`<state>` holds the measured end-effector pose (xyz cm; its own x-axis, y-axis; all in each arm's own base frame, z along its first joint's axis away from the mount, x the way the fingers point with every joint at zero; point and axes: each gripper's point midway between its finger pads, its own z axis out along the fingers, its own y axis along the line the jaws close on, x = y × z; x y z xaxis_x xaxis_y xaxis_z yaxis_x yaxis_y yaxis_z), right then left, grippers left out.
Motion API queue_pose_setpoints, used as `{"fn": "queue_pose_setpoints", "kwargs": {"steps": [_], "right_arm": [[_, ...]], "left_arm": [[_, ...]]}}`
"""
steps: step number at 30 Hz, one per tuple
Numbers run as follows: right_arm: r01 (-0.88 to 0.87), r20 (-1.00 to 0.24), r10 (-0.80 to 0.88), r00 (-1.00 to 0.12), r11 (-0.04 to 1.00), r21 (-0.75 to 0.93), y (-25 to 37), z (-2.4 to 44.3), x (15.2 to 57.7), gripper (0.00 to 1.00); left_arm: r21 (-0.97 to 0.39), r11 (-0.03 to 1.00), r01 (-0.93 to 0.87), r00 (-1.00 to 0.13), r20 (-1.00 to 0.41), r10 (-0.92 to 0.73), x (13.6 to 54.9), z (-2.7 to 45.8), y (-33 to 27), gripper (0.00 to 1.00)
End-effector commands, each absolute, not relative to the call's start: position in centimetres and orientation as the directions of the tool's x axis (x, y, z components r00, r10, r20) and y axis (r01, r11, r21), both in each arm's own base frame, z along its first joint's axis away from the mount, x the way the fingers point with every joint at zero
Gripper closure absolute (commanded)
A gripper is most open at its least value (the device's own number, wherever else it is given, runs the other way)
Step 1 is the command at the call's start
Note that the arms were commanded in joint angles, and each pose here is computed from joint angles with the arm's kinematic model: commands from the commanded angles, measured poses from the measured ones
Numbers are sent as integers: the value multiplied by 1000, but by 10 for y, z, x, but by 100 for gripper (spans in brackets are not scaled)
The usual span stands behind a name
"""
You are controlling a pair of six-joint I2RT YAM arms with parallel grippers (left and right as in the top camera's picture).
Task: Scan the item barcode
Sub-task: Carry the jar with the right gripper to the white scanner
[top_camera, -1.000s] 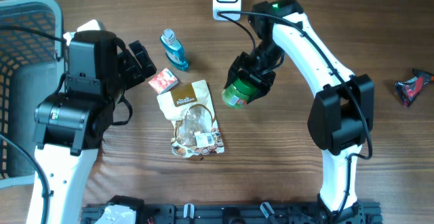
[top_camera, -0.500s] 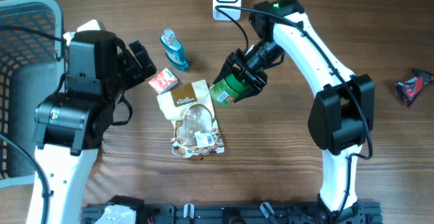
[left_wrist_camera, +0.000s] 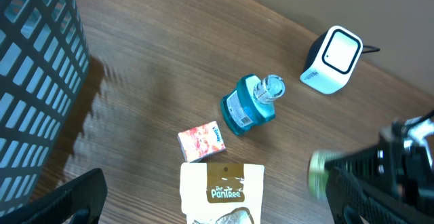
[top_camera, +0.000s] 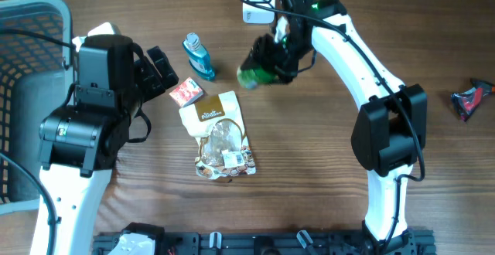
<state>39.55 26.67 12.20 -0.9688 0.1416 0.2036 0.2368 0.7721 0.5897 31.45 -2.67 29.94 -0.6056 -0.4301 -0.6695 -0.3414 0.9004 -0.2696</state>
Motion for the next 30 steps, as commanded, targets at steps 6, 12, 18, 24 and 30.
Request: {"fn": "queue_pose_setpoints", "kwargs": {"steps": [6,12,18,24,30], "right_arm": [[35,-460,230,-858,919,394,225,141,523,55],[35,-671,305,-676,923,383,217,172,578,51],[54,-766,314,-562,937,344,210,160,612,46],[12,-837,251,-486,960,281,213,140,636,45],[3,-893,205,-400,975,223,216,139,649,46]], "left_arm": [[-265,903,-338,-587,-691,-422,314,308,-23,0],[-265,903,-338,-587,-691,-422,314,308,-23,0],[-265,903,-338,-587,-691,-422,314,308,-23,0],[-265,903,-338,-587,-691,-422,314,308,-23,0],[-265,903,-338,-587,-691,-422,314,308,-23,0]]}}
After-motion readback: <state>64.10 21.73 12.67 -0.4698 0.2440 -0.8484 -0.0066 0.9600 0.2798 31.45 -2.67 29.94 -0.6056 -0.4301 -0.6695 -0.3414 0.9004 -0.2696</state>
